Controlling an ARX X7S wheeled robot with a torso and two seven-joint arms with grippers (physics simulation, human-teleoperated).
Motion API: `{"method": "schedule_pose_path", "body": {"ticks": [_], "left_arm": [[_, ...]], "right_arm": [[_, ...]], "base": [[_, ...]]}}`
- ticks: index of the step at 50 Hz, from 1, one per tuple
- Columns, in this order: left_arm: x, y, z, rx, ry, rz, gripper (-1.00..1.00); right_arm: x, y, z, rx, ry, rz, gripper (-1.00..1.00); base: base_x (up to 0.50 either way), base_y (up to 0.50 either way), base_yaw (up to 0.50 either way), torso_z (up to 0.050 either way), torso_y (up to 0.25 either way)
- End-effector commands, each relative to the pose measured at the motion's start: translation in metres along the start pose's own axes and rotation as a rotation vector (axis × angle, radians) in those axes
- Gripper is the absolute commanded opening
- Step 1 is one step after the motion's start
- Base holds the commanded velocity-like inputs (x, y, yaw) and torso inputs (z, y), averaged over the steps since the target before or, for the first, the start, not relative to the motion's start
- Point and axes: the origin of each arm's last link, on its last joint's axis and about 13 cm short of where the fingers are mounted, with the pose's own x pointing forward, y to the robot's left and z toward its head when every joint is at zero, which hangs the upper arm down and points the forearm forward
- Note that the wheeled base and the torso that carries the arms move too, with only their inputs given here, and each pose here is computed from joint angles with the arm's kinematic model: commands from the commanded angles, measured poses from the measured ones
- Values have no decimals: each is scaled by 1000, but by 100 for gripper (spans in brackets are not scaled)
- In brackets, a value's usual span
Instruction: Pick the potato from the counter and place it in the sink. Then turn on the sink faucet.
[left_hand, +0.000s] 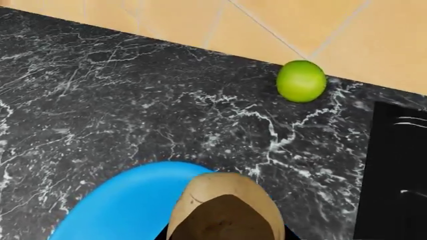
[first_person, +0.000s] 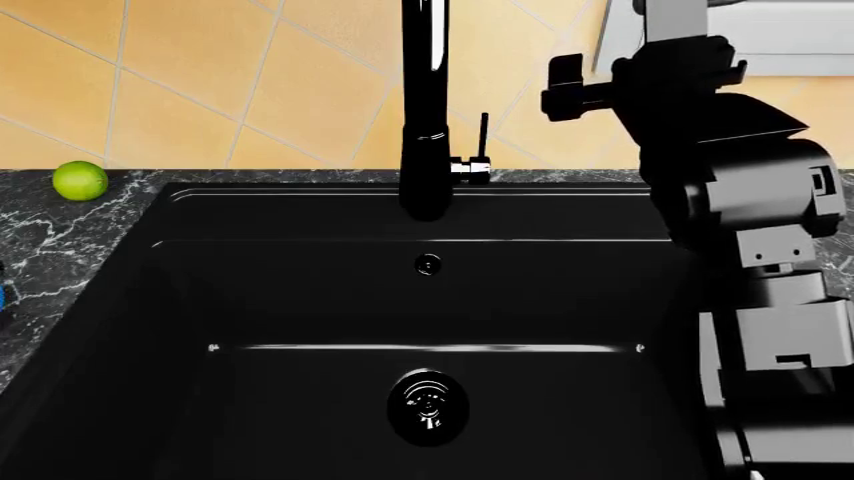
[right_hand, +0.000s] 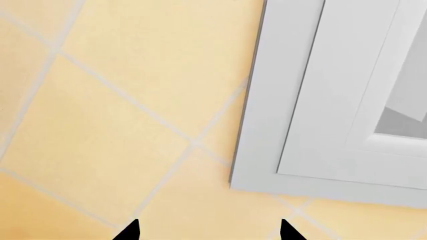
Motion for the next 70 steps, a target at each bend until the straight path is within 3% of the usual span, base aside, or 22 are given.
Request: {"method": "schedule_pose_path", "body": {"ticks": [1,3,7,20,29,43,53,60,63,70], "left_arm": [[-35,-16,29,2,-111,-100,-100],[-47,-42,33,51,-134,-201,-100],[-58,-60,45,81,-161,-268,-100],[-75,-97,52,110,-175,-406,-100],[-82,-131,43,184,-164,-494,-100],[-99,-165,19,216,-108,-623,-100],[-99,-187,-6,280,-54,-681,-100],[-95,-204,-12,284,-19,-701,-100],[-91,-214,-28,354,2,-694,-100],[-96,-225,-44,372,35,-735,-100]], "right_arm": [[0,1,0,4,-4,4,100],[-3,-1,1,4,-4,-1,100],[-4,-3,3,5,-9,-5,100],[-3,-1,4,3,-10,2,100],[-2,-1,5,2,-11,4,100],[0,0,6,2,-13,4,100],[0,0,4,4,-11,1,100],[-1,-1,5,-1,-8,1,100],[0,0,4,-1,-9,6,100],[0,1,3,0,-8,9,100]], "base": [[0,0,0,0,0],[0,0,0,0,0],[0,0,0,0,0],[0,0,0,0,0],[0,0,0,0,0],[0,0,0,0,0],[0,0,0,0,0],[0,0,0,0,0],[0,0,0,0,0],[0,0,0,0,0]]}}
